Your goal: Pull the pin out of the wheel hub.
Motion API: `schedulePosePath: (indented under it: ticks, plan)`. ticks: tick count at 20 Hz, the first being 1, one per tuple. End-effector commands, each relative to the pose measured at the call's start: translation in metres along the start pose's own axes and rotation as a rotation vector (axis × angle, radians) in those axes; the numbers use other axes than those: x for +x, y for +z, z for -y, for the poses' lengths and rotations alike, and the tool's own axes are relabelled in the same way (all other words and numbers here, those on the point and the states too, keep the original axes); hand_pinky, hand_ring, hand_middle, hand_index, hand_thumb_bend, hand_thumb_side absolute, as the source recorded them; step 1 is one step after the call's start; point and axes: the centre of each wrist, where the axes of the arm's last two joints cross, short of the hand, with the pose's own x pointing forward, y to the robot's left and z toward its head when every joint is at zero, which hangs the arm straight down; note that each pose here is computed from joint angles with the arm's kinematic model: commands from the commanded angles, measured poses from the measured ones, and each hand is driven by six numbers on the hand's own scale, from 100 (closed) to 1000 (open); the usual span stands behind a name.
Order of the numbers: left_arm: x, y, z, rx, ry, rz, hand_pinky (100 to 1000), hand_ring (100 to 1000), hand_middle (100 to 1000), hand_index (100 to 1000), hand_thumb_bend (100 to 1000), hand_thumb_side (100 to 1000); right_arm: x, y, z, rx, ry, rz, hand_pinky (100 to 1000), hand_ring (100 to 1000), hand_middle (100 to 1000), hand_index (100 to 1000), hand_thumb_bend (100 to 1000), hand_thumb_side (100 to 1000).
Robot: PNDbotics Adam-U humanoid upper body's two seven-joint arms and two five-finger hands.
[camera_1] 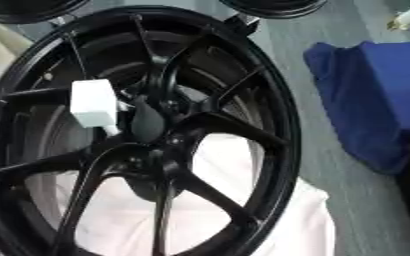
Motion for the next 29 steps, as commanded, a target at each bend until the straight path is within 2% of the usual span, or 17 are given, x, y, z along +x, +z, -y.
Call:
schedulePosePath:
  ticks: [1,3,4,5,6,7,8,9,10,11,12,15,17,18,19,20,29]
  plan:
    - [0.008,-0.005,-0.002,0.0,-0.003,0.036,961,567,573,763,173,758,-0.003,0.011,0.002,-0.066,0.044,-0.055,846,820,793,819,284,100]
    - [0.008,-0.005,-0.001,-0.003,0.001,0.034,962,567,573,764,174,759,-0.012,0.021,-0.01,-0.068,0.057,-0.121,882,898,882,872,357,100]
    - [0.008,-0.005,0.0,-0.006,0.004,0.033,962,568,574,765,174,760,-0.015,0.026,-0.015,-0.07,0.067,-0.145,895,923,911,894,437,103]
    - [0.008,-0.005,0.0,-0.01,0.006,0.032,962,568,574,765,174,760,-0.017,0.031,-0.02,-0.074,0.078,-0.16,896,934,930,914,393,332]
    - [0.008,-0.005,0.001,-0.014,0.007,0.031,962,569,574,765,175,760,-0.017,0.035,-0.023,-0.084,0.09,-0.17,898,941,941,924,328,483]
    - [0.008,-0.005,0.001,-0.016,0.007,0.031,963,569,574,766,177,759,-0.017,0.037,-0.025,-0.1,0.101,-0.177,895,942,949,935,303,734]
    - [0.008,-0.005,0.001,-0.017,0.008,0.031,963,569,574,766,178,759,-0.017,0.038,-0.026,-0.122,0.109,-0.185,888,936,951,940,255,938]
    - [0.008,-0.005,0.001,-0.018,0.008,0.03,963,569,574,766,179,759,-0.017,0.038,-0.025,-0.148,0.108,-0.196,880,925,947,940,228,1000]
    - [0.008,-0.005,0.001,-0.019,0.007,0.03,963,569,574,766,179,759,-0.017,0.038,-0.025,-0.174,0.098,-0.208,871,913,939,937,244,1000]
    - [0.008,-0.004,0.001,-0.019,0.007,0.029,963,568,574,765,179,759,-0.016,0.038,-0.024,-0.198,0.084,-0.216,859,885,905,920,202,1000]
    - [0.008,-0.004,0.001,-0.019,0.006,0.029,963,568,574,765,179,759,-0.015,0.037,-0.024,-0.219,0.068,-0.217,850,863,873,899,104,1000]
    - [0.008,-0.004,0.001,-0.02,0.006,0.029,963,568,574,765,179,759,-0.009,0.036,-0.025,-0.271,0.019,-0.199,814,761,715,786,100,996]
    - [0.008,-0.005,0.001,-0.022,0.006,0.029,963,568,574,765,178,759,-0.004,0.034,-0.024,-0.305,-0.011,-0.183,769,669,613,704,100,884]
    - [0.008,-0.005,0.001,-0.024,0.007,0.029,964,568,574,765,178,759,-0.001,0.032,-0.025,-0.32,-0.027,-0.169,756,650,594,686,100,755]
    - [0.008,-0.005,0.001,-0.025,0.007,0.03,964,569,574,765,178,759,0.003,0.031,-0.026,-0.334,-0.044,-0.154,740,625,569,666,100,566]
    - [0.008,-0.005,0.001,-0.026,0.007,0.031,964,569,574,765,178,758,0.006,0.03,-0.027,-0.346,-0.061,-0.141,733,612,553,652,100,486]
    - [0.01,-0.007,0.004,-0.042,0.016,0.041,964,568,574,766,178,757,0.06,0.023,-0.06,-0.347,-0.246,0.092,744,594,533,635,100,367]
